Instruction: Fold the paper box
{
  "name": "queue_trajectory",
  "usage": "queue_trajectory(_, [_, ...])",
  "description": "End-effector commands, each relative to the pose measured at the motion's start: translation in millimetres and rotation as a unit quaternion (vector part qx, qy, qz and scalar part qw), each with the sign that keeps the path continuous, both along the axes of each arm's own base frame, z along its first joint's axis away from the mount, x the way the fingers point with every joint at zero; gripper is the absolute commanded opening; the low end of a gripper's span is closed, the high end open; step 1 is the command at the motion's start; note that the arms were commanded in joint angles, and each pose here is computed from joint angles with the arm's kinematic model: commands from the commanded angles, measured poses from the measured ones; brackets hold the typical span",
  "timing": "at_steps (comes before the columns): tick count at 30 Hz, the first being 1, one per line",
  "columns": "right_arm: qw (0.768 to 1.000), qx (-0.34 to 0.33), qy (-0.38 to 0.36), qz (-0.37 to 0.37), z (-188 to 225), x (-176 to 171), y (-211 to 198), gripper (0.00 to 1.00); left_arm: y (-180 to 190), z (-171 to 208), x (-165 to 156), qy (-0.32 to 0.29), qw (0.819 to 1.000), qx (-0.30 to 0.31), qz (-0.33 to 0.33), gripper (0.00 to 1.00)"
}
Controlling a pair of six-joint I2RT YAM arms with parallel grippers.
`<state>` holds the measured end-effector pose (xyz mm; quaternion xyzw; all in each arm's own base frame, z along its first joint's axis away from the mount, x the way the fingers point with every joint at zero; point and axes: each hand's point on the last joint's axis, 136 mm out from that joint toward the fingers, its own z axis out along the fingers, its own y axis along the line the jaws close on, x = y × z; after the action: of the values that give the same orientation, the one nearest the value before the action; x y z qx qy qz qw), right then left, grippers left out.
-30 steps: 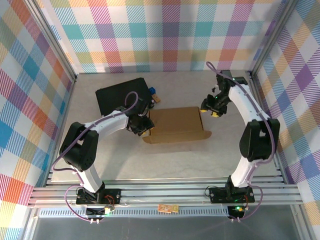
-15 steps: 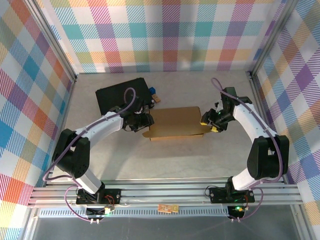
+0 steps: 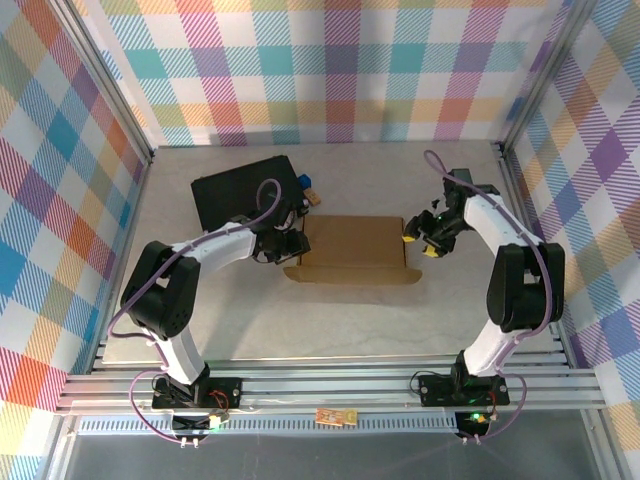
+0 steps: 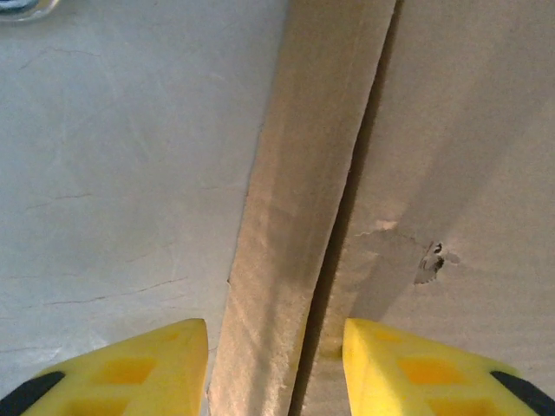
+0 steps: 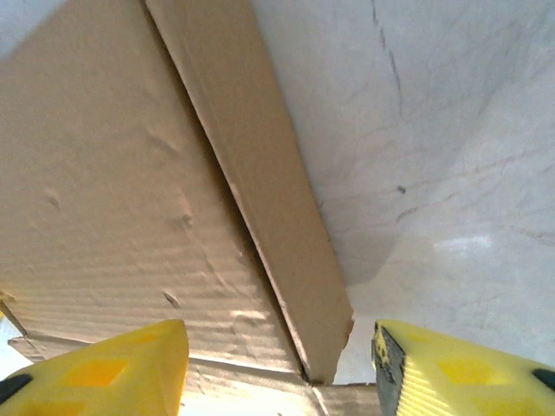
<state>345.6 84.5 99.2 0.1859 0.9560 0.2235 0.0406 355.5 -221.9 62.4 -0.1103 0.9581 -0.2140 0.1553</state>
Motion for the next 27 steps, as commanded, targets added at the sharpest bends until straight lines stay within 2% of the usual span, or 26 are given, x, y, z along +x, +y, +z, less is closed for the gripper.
queue_trajectory(1, [0.998,0.053,-0.031,0.007,0.0,21.9,5.0,0.62,13.7,-17.1,-14.8,0.017,1.0,0.026,-0.005,0.36])
queue_trajectory(8, [0.986,0.157,-0.052,0.001,-14.8,41.5,11.1,0.7,27.8,-32.4,-25.0,0.031,0.999,0.034,-0.003,0.24])
queue_trajectory(12, [0.973,0.223,-0.057,0.014,-15.9,44.0,26.3,0.74,36.4,-42.3,-31.5,0.042,0.998,0.036,-0.006,0.2])
queue_trajectory(18, [0.962,0.267,-0.056,0.016,-18.1,36.3,36.9,0.79,48.2,-54.7,-37.5,0.056,0.997,0.045,-0.006,0.17])
queue_trajectory(27, [0.959,0.282,-0.038,0.016,-29.5,10.3,49.8,0.81,56.9,-68.8,-42.9,0.069,0.996,0.052,0.002,0.16])
